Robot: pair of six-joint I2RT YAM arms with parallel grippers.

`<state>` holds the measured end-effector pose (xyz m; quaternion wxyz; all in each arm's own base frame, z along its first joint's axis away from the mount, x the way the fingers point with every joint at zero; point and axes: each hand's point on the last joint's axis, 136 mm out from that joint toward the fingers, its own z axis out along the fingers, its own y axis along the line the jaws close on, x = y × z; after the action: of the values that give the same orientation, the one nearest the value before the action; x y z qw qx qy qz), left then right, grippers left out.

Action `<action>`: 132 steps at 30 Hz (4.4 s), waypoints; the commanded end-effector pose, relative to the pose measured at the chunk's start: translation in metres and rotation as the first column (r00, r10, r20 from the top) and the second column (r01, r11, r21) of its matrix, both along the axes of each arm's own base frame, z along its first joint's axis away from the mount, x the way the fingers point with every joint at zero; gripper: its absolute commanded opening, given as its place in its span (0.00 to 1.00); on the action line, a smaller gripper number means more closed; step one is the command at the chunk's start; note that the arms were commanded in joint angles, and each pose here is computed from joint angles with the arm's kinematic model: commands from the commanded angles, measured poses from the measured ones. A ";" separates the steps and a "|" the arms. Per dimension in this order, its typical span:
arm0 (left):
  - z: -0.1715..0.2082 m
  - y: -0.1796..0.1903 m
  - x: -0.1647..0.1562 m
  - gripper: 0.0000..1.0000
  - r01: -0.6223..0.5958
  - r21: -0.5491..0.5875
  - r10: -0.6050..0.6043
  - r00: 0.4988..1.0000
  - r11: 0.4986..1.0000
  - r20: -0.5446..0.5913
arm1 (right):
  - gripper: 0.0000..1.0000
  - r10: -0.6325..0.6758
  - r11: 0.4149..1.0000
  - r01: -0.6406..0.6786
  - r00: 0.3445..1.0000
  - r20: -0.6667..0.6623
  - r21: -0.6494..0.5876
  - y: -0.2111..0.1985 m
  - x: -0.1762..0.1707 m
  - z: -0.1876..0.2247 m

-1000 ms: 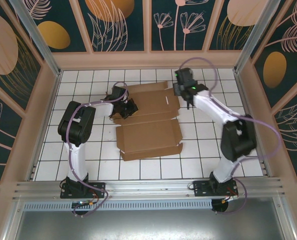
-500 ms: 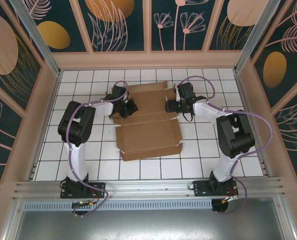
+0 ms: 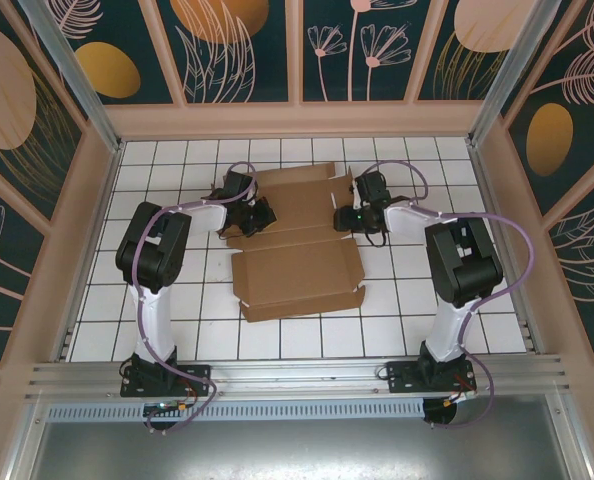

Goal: Fold the paper box

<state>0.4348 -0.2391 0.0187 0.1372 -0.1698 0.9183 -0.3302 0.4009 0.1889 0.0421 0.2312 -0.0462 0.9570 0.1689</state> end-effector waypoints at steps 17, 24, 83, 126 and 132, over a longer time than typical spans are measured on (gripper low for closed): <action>0.002 0.003 -0.004 0.01 0.023 0.030 -0.023 1.000 0.999 -0.003 | 0.47 0.090 0.994 -0.099 0.982 0.168 0.047 0.049 -0.002 0.059; 0.035 -0.004 0.007 0.09 0.068 0.015 -0.069 0.994 0.998 0.084 | 0.59 0.169 0.984 -0.179 0.949 0.266 0.014 0.074 0.003 0.105; 0.058 0.128 0.136 0.78 -0.125 0.180 0.099 0.984 0.976 0.150 | 0.80 0.276 0.874 -0.353 0.926 -0.257 -0.334 0.099 -0.030 -0.110; 0.063 0.055 0.138 0.73 -0.020 0.121 -0.007 0.977 0.992 0.214 | 0.78 0.290 0.871 -0.371 0.918 -0.271 -0.324 0.100 -0.036 -0.116; 0.062 0.051 0.138 0.72 -0.011 0.118 -0.014 0.978 0.993 0.208 | 0.77 0.291 0.869 -0.374 0.916 -0.276 -0.325 0.100 -0.037 -0.116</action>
<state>0.5699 -0.1796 0.0651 0.2343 -0.1354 0.9214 -0.2788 0.4434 0.3312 0.0201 0.2664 -0.2096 0.9376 0.0769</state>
